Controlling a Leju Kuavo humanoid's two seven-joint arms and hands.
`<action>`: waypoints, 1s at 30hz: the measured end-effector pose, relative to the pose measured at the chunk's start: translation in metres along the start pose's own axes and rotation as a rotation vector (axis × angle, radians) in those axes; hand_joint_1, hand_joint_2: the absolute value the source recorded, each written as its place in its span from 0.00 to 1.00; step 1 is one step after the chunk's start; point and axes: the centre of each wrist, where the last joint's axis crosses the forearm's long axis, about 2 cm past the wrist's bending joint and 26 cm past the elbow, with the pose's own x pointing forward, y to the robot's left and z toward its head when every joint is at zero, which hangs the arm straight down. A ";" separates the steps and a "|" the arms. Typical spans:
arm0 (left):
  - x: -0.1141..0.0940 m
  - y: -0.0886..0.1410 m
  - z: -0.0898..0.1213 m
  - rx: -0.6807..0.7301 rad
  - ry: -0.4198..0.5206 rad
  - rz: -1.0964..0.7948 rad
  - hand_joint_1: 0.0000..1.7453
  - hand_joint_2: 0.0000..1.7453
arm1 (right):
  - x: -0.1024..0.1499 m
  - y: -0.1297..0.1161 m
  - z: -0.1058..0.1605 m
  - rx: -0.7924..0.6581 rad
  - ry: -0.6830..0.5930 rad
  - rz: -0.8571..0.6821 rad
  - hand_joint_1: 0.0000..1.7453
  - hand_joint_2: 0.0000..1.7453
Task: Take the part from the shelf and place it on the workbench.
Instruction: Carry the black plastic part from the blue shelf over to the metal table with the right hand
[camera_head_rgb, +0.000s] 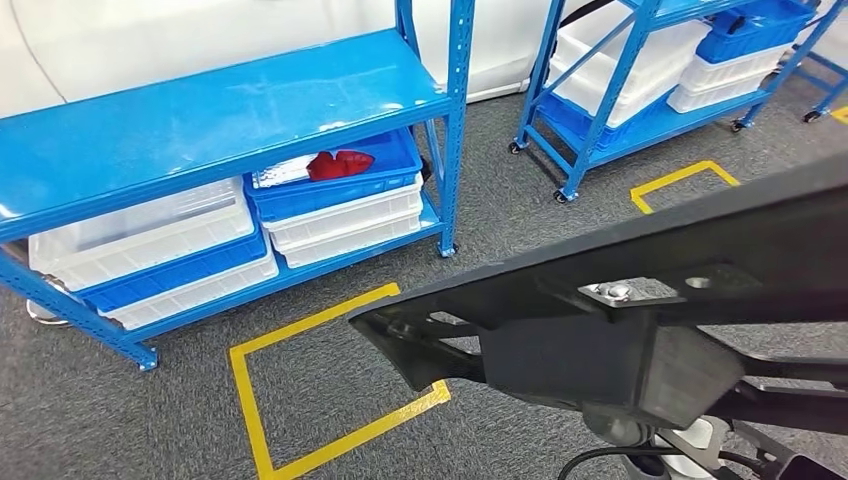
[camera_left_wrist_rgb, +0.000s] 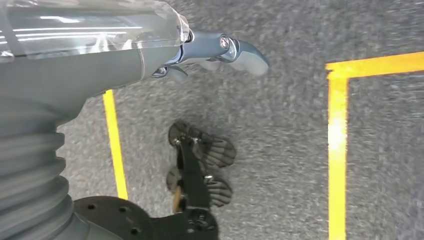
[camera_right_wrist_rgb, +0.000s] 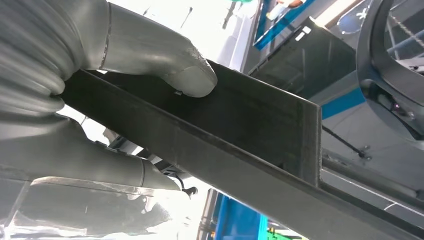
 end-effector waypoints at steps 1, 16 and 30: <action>0.001 0.000 0.000 0.000 -0.006 0.001 0.00 1.00 | 0.000 0.000 0.000 0.001 0.000 0.001 1.00 1.00; 0.006 -0.001 -0.002 -0.056 -0.037 -0.013 0.00 1.00 | 0.005 -0.006 0.005 -0.035 0.021 0.074 1.00 1.00; 0.003 -0.002 -0.001 -0.062 -0.040 -0.035 0.00 1.00 | 0.004 0.001 0.009 -0.047 0.040 0.070 1.00 1.00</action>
